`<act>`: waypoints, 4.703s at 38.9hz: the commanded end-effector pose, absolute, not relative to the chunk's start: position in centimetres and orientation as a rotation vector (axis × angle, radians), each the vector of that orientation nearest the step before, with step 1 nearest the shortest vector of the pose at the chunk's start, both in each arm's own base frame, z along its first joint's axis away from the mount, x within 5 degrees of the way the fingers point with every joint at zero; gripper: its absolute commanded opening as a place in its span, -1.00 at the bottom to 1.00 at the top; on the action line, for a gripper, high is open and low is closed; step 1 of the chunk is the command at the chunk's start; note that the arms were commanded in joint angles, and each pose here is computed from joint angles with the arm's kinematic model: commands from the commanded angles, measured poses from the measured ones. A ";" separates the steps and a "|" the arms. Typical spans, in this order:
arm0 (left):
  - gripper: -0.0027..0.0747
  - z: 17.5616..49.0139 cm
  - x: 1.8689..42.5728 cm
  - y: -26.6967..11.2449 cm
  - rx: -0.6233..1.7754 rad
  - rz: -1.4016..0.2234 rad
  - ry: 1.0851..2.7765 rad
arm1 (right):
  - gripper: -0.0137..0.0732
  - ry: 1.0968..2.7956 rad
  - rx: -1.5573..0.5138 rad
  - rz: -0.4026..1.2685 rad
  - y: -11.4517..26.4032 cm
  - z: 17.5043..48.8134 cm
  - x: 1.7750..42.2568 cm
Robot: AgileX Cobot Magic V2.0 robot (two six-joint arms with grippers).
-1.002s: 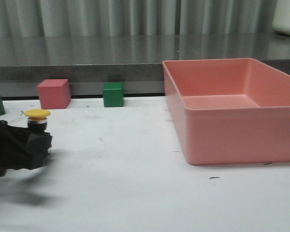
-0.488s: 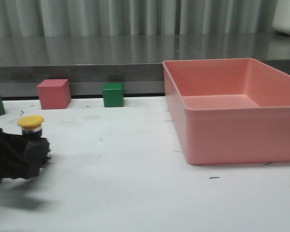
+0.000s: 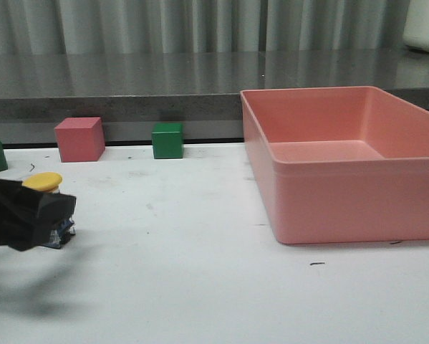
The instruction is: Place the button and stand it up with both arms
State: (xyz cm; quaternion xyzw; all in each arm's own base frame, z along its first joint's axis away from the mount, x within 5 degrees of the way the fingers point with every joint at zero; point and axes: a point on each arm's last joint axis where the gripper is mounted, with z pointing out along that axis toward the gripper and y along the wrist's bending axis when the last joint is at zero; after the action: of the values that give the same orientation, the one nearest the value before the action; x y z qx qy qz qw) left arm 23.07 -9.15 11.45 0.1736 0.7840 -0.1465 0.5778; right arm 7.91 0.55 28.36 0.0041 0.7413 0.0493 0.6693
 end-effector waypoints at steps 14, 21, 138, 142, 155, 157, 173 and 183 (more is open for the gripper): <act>0.38 23.4 21.3 -9.3 0.359 -0.414 1.613 | -0.85 1.561 0.003 0.096 0.5 30.1 7.9; 0.38 28.3 19.6 -8.1 0.312 -0.378 1.629 | -0.85 1.561 0.003 0.096 0.5 30.1 7.9; -0.98 20.6 5.5 0.1 -0.069 -0.051 1.520 | -0.85 1.563 0.003 0.096 0.5 30.0 7.9; -0.98 20.6 5.5 0.1 -0.069 -0.051 1.520 | -0.85 1.562 0.003 0.096 0.5 30.1 7.9; -0.98 20.6 5.5 0.1 -0.069 -0.051 1.520 | -0.85 1.562 0.003 0.096 0.5 30.1 7.9; -0.98 20.6 5.5 0.1 -0.069 -0.051 1.520 | -0.85 1.562 0.003 0.096 0.5 30.1 7.9; -0.98 20.6 5.5 0.1 -0.069 -0.051 1.520 | -0.85 1.562 -0.004 0.103 0.5 30.1 7.9; -0.98 20.6 5.5 0.1 -0.069 -0.051 1.520 | -0.85 1.599 -0.017 0.109 0.6 26.9 7.9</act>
State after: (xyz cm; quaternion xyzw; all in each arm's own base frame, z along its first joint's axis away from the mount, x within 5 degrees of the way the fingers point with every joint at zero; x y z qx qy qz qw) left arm 5.60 0.03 19.96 -0.0269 0.7251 -0.0199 0.6878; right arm 7.97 0.69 26.61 -0.0023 0.7471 0.0547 0.6624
